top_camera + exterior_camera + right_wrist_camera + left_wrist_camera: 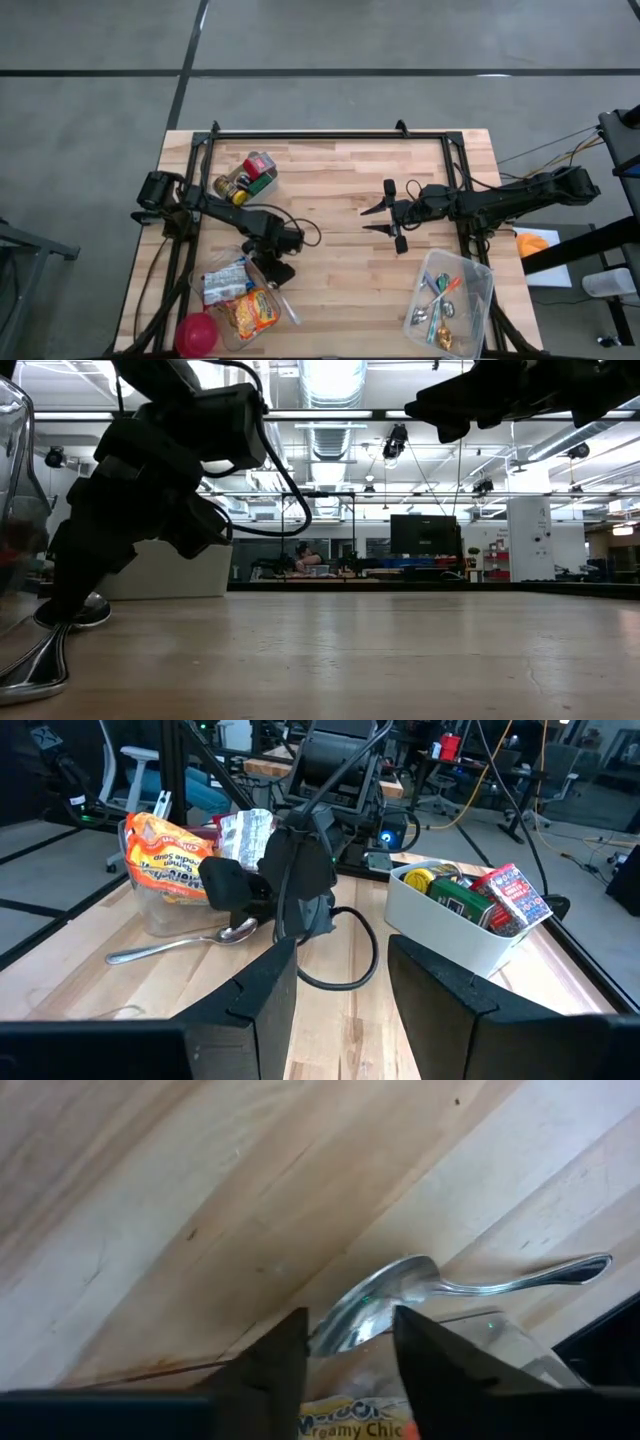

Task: Pick & Place Food Item
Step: Put the silver spoon into the white bin

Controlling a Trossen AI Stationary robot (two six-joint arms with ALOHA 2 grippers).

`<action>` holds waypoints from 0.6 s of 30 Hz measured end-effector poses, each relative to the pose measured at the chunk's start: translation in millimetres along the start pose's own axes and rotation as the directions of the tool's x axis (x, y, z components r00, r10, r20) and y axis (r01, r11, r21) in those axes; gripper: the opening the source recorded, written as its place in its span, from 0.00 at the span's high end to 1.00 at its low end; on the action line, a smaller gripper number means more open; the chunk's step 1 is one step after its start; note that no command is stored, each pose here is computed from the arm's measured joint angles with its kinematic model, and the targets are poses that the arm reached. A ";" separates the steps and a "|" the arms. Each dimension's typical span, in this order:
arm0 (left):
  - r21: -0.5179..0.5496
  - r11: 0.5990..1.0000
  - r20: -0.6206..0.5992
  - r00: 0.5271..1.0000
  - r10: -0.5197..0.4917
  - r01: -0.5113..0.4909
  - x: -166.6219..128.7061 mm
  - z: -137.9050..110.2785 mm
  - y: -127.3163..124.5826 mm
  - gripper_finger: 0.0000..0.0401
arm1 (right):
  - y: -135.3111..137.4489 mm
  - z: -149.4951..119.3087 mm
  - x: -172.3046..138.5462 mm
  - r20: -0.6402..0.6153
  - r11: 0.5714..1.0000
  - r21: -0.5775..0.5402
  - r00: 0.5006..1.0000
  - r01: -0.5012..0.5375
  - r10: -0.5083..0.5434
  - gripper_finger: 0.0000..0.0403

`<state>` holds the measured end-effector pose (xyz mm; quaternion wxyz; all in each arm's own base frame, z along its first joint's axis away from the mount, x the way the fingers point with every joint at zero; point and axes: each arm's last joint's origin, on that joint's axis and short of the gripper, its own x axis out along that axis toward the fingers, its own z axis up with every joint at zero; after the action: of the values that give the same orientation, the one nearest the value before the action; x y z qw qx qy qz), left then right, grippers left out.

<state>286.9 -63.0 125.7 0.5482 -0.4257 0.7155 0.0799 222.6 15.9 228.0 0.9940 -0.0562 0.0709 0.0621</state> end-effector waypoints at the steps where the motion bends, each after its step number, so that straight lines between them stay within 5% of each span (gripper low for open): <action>1: -0.001 1.000 0.000 1.000 0.000 0.000 0.0 0.1 0.0 0.66 | 0.0 0.1 0.0 0.000 1.000 0.000 1.000 0.000 0.000 0.61; 8: -0.020 1.000 0.007 1.000 -0.003 0.003 -0.2 0.7 -0.4 0.96 | 0.0 0.1 -0.1 0.000 1.000 0.000 1.000 0.000 0.000 0.61; 18: -0.002 1.000 0.064 0.998 -0.007 0.007 -3.8 4.6 -5.6 0.99 | 0.0 0.0 0.0 0.000 1.000 0.000 1.000 0.000 0.000 0.61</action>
<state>294.3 -61.8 129.1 0.5706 -0.4261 0.6959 0.0926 222.6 16.0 228.0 0.9940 -0.0563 0.0708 0.0621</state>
